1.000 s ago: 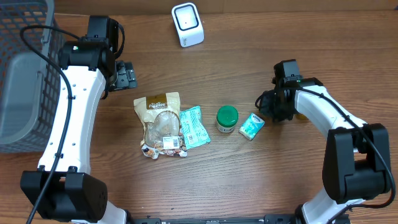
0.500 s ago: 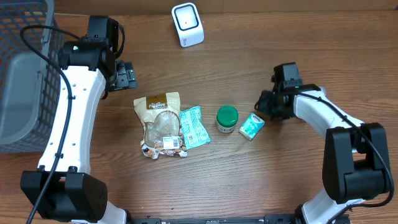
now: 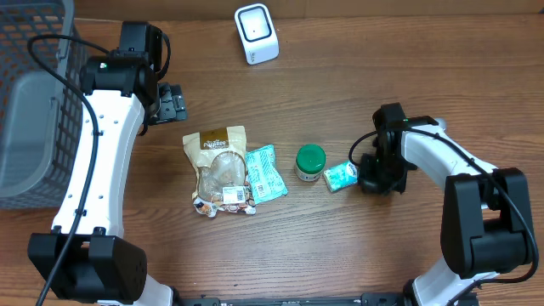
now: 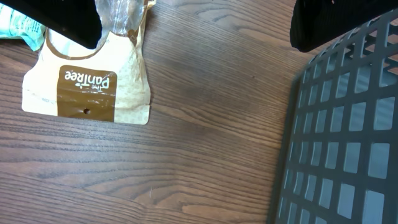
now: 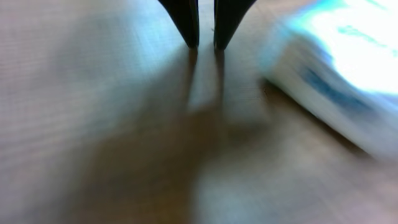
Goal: Scan the item barcode
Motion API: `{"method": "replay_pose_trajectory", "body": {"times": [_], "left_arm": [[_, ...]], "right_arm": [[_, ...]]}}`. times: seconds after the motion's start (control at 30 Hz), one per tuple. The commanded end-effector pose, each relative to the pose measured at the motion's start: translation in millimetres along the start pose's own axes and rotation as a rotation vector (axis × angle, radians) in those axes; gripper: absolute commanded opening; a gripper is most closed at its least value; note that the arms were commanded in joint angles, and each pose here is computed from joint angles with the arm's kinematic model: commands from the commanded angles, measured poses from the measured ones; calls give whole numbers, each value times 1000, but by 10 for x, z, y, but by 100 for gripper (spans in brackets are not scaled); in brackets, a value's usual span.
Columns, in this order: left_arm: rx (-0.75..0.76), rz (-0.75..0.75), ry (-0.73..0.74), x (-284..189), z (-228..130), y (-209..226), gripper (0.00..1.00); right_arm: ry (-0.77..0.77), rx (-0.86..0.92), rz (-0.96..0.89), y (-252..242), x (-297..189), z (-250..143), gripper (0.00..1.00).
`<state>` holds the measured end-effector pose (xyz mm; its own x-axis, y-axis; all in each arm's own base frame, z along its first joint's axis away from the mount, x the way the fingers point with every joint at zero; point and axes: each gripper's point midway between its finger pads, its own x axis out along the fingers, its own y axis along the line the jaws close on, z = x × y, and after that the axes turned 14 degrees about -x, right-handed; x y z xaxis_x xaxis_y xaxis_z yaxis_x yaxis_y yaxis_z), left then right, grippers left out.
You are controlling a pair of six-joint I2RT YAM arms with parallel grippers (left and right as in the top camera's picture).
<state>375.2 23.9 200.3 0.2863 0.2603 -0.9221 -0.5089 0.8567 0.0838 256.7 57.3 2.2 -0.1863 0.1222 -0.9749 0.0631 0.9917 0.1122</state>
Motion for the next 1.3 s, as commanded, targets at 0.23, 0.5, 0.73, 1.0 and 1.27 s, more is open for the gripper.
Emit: {"method": "replay_pose_trajectory", "body": {"times": [0.23,0.5,0.73,1.0,1.27], "left_arm": [[0,8,-15,-15,52,21,100],[0,8,-15,-15,52,21,99],[0,8,-15,-15,52,21,100],[0,8,-15,-15,52,21,100],[0,8,-15,-15,52,21,100]], "right_arm": [[-101,-71,22,195,-808,386,7],[-277,-111,103,372,-817,854,11],[-299,-137,138,450,-479,898,10],[-248,-140,181,484,-255,732,11],[75,-55,-3,71,-157,-44,11]]}}
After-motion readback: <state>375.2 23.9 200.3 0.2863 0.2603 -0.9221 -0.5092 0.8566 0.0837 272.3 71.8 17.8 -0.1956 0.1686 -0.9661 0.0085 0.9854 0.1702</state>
